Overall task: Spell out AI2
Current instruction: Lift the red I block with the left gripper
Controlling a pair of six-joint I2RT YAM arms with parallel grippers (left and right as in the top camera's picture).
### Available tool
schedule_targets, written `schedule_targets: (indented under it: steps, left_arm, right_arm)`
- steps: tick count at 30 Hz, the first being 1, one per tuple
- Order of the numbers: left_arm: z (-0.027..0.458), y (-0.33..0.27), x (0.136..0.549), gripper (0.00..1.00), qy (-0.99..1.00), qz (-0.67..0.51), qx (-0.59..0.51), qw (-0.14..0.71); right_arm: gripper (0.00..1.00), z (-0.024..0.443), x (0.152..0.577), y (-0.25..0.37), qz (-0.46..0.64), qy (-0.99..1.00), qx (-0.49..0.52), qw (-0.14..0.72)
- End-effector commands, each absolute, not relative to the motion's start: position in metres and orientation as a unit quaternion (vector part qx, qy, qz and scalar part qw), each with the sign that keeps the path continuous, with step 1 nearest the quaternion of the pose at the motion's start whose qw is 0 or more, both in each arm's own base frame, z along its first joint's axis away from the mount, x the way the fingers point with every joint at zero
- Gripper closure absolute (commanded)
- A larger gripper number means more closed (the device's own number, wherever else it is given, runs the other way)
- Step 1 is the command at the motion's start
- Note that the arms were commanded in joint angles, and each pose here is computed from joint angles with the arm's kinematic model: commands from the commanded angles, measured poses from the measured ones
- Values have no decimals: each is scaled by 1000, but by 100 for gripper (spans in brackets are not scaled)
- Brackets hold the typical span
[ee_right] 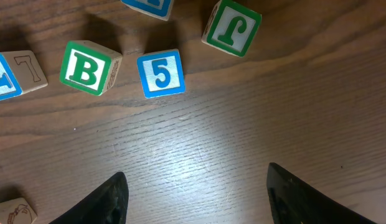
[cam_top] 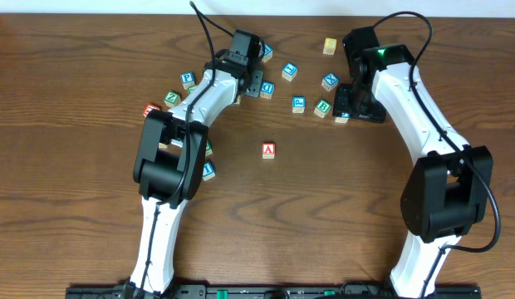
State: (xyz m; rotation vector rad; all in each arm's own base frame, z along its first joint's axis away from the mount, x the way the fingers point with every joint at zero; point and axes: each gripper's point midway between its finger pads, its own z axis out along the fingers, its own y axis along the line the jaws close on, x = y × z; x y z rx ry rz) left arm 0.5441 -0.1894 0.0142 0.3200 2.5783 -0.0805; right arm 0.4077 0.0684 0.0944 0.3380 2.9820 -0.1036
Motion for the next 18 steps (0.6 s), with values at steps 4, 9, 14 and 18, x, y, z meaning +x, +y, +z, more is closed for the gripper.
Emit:
schedule_targets:
  steps: [4,9,14,18]
  left_arm:
    - [13,-183,539,62,959,-21,116,257]
    - [13,-183,538,65,960,-20,116,255]
    - [16,-184,540,66,959,-21,115,259]
    - [28,-185,543,67,956,-24,115,271]
  right_arm:
    - [35,105,407,65,-39,990,109,82]
    - [35,105,407,65,-39,990,109,82]
    - [34,105,407,65,-39,990,109,82]
    - [34,105,407,65,-39,990,109,82]
